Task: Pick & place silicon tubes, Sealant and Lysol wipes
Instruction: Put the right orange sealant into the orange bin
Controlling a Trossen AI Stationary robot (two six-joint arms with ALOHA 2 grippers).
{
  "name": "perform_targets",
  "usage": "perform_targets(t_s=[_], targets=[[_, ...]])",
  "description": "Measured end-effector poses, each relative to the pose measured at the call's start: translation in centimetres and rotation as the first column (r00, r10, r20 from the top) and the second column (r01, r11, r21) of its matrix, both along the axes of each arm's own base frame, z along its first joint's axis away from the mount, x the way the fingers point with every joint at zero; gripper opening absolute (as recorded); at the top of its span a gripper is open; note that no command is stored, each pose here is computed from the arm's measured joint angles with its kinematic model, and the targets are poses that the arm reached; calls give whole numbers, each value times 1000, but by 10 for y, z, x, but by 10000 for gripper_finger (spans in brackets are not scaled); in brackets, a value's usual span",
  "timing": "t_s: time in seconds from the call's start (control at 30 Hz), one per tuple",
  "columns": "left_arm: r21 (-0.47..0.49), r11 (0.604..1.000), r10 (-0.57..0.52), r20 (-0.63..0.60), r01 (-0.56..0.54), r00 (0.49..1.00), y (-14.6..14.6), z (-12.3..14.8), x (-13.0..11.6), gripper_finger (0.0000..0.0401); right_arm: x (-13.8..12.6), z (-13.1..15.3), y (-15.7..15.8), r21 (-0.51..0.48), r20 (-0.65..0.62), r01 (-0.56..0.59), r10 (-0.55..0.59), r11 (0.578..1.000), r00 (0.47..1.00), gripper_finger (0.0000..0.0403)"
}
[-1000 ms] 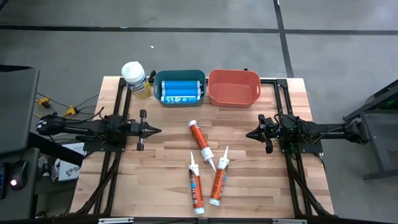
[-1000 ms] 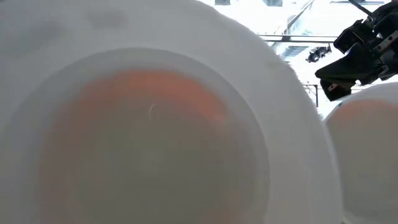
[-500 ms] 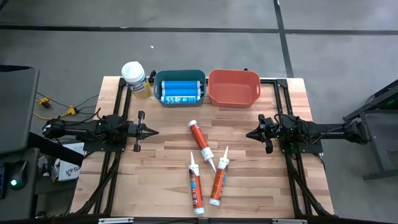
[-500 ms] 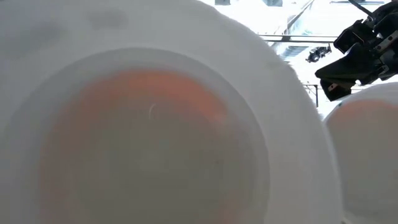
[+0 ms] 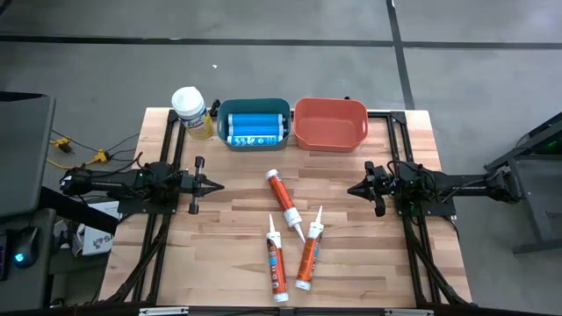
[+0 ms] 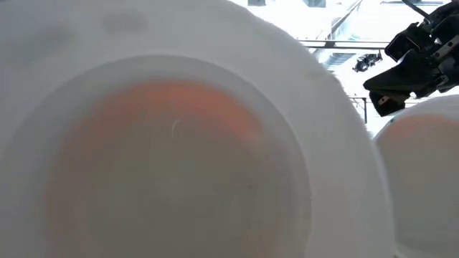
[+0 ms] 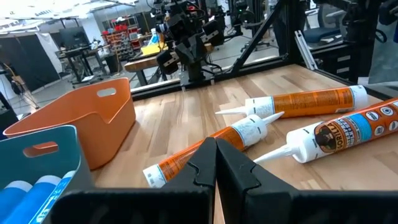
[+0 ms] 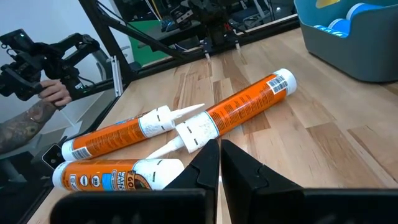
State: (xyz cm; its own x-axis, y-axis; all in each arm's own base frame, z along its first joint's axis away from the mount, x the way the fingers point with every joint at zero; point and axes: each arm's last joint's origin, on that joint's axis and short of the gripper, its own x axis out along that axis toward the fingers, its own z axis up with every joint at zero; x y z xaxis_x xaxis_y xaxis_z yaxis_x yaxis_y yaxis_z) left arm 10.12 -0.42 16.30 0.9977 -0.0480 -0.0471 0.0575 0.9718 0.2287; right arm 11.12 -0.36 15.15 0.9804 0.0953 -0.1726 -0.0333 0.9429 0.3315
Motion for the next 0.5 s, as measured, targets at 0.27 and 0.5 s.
perform_targets(t_s=[0.27, 0.5], targets=[[-10, 1000, 0, 0, 0, 1000, 0, 0, 0, 0, 0, 0, 0, 0, 0, 0, 0, 1000, 1000, 12], [-30, 1000, 1, -1, -1, 1000, 0, 0, 0, 0, 0, 0, 0, -25, 2, -4, 4, 1000, 1000, 12]])
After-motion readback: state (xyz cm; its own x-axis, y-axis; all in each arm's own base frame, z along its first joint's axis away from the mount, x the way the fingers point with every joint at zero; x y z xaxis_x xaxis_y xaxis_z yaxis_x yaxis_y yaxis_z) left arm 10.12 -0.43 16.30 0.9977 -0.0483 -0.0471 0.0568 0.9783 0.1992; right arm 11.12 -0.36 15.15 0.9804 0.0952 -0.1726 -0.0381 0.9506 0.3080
